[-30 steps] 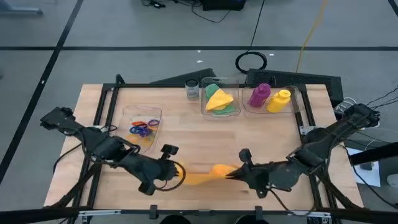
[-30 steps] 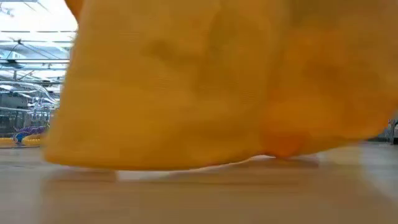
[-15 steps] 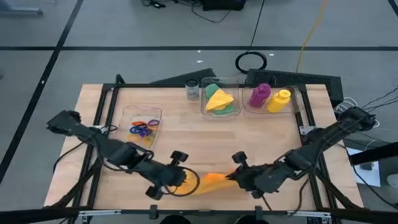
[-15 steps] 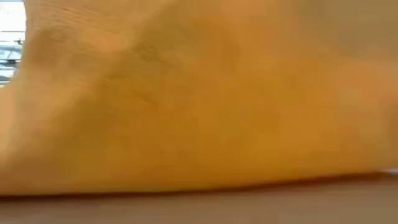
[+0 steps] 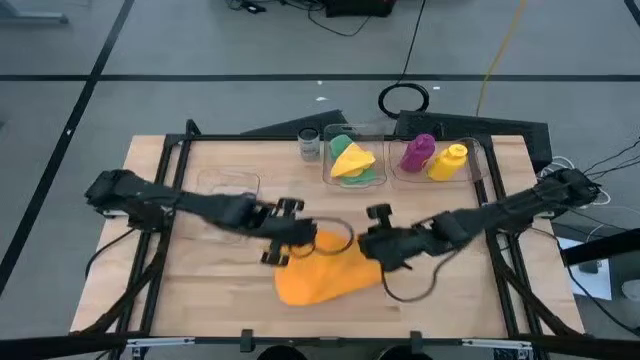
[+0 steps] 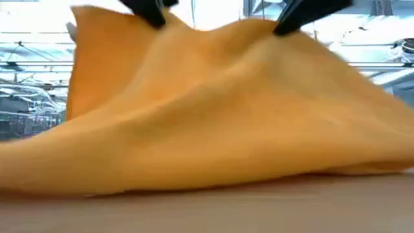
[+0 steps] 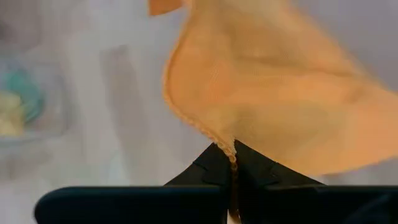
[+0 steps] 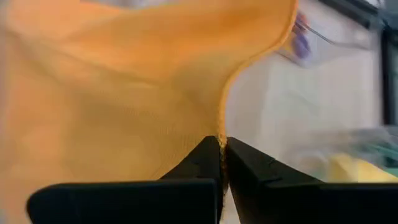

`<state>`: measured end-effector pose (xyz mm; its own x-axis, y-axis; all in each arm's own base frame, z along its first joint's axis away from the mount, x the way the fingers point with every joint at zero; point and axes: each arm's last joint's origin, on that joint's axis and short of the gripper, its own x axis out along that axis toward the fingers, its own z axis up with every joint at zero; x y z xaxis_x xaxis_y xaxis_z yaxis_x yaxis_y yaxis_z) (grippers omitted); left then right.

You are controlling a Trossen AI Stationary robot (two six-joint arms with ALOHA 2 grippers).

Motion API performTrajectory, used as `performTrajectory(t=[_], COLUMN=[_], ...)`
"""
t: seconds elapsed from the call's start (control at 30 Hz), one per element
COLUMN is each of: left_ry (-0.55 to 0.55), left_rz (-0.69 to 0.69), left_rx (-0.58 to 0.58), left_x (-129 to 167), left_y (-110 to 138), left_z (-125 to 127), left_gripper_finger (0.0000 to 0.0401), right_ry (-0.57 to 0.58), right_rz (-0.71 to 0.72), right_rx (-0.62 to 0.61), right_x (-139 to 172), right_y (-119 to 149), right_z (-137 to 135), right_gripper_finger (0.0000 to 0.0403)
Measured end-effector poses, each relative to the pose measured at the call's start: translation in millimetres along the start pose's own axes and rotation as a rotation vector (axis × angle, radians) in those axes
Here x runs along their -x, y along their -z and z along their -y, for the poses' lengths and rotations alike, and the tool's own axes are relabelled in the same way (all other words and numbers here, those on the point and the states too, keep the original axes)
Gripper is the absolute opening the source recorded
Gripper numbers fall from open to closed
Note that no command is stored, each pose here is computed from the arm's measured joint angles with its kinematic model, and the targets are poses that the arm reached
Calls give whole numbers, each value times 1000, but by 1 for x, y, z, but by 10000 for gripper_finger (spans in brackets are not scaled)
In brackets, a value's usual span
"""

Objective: Pick & Place Sports Items
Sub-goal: Fold the orange towel

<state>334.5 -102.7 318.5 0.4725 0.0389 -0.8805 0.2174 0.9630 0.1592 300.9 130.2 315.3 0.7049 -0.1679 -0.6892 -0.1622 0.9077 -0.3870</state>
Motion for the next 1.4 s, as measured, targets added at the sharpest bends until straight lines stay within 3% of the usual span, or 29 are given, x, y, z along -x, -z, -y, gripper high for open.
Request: performTrajectory(t=[0.23, 0.47, 0.7, 1.07, 1.2, 1.4], left_ry=[-70, -123, -155, -190, -195, -197], left_rz=[-97, -138, -151, -144, -152, -155], left_rx=[63, 143, 177, 252, 265, 271], left_x=[-32, -55, -72, -73, -72, -72], left_y=[20, 43, 61, 71, 73, 75], left_z=[-56, -100, -124, -149, -153, -156], left_gripper_finger=[0, 0, 0, 5, 42, 132], right_ry=[89, 170, 221, 291, 311, 338], right_rz=[-97, -139, -143, -160, -173, -189], right_rx=[5, 2, 5, 10, 34, 55], right_x=[-25, -67, -92, -95, -95, -95], right_y=[14, 51, 81, 86, 86, 87], right_z=[44, 70, 81, 90, 91, 93], right_gripper_finger=[0, 0, 0, 13, 52, 128])
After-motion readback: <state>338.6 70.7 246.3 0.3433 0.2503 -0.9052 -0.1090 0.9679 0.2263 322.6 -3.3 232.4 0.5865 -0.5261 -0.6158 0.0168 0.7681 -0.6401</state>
